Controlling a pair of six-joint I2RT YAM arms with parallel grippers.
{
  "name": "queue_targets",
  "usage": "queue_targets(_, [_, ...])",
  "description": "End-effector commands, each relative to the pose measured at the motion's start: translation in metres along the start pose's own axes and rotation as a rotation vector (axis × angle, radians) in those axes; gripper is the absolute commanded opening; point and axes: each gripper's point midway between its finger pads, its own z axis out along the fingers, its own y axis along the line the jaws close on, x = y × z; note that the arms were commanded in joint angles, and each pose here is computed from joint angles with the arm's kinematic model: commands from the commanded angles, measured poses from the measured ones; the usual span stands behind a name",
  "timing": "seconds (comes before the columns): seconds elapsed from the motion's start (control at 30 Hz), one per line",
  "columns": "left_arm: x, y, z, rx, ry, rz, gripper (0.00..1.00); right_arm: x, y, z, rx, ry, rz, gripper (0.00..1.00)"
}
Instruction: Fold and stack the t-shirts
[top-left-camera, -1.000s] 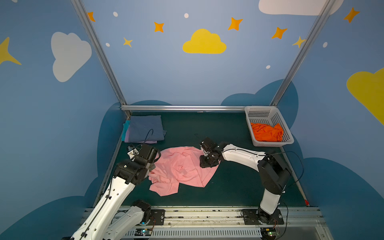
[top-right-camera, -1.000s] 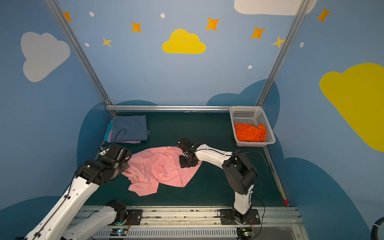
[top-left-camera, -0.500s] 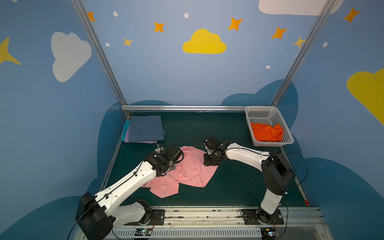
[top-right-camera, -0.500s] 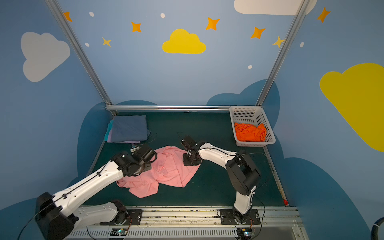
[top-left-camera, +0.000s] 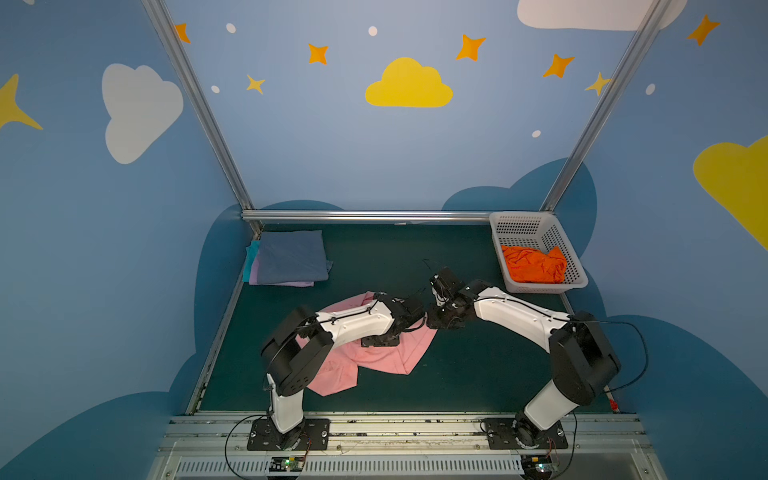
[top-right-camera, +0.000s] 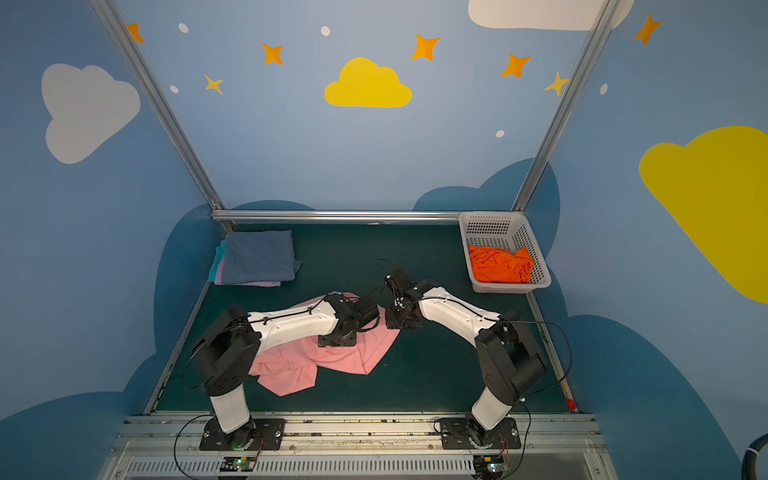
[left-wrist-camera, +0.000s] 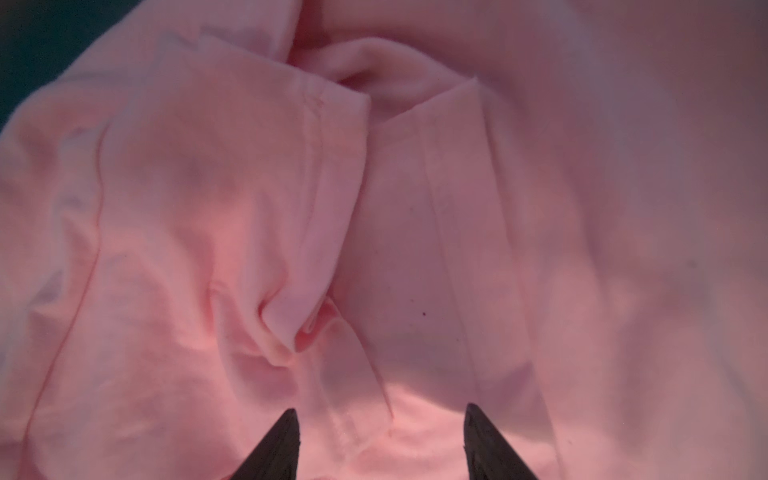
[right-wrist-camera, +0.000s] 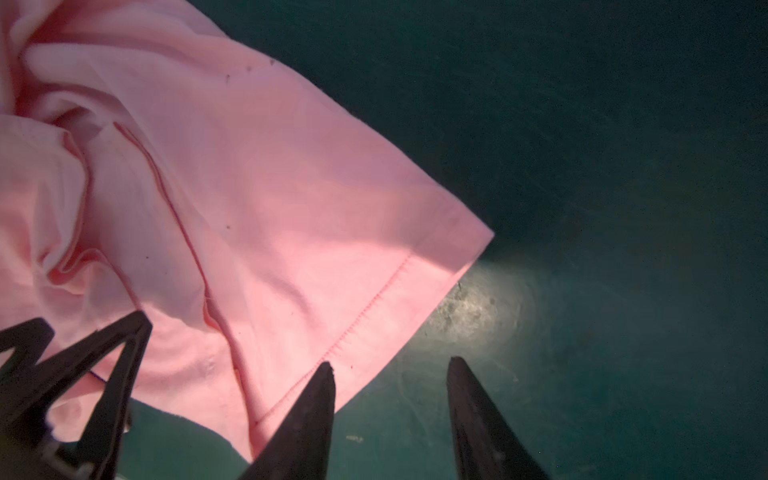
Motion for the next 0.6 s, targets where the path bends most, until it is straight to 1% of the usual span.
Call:
queue_targets(0.0, [0.002, 0.024, 0.005, -0.126, 0.002, 0.032, 0.59, 0.001, -0.006, -0.012, -0.003, -0.016, 0.020, 0.46])
queue_targets(0.13, [0.004, 0.033, 0.015, -0.162, 0.022, 0.025, 0.51, -0.001, -0.004, -0.014, -0.017, -0.018, 0.023, 0.46])
queue_targets(0.17, [0.004, 0.034, 0.018, -0.162, 0.028, 0.023, 0.45, -0.001, -0.004, -0.014, -0.020, -0.017, 0.023, 0.46])
queue_targets(0.2, [0.003, 0.036, 0.019, -0.166, 0.034, 0.017, 0.35, -0.002, -0.003, -0.014, -0.022, -0.017, 0.024, 0.46])
queue_targets(0.23, [0.002, 0.039, 0.019, -0.172, 0.038, 0.011, 0.22, -0.002, -0.003, -0.014, -0.024, -0.017, 0.024, 0.46])
queue_targets(0.27, [0.000, 0.042, 0.018, -0.179, 0.039, 0.004, 0.12, -0.002, -0.002, -0.015, -0.025, -0.017, 0.023, 0.46])
queue_targets(0.3, [-0.005, 0.045, 0.014, -0.183, 0.029, -0.003, 0.04, -0.002, -0.002, -0.015, -0.026, -0.018, 0.023, 0.46])
queue_targets(0.37, [-0.016, 0.052, 0.002, -0.187, -0.005, -0.010, 0.04, -0.002, -0.003, -0.016, -0.025, -0.020, 0.023, 0.46])
queue_targets(0.5, [-0.043, 0.076, -0.037, -0.178, -0.092, -0.050, 0.04, -0.005, 0.000, -0.017, -0.026, -0.025, 0.012, 0.46])
queue_targets(0.57, [-0.049, 0.085, -0.052, -0.139, -0.115, -0.083, 0.04, -0.008, 0.006, -0.018, -0.031, -0.027, -0.004, 0.46])
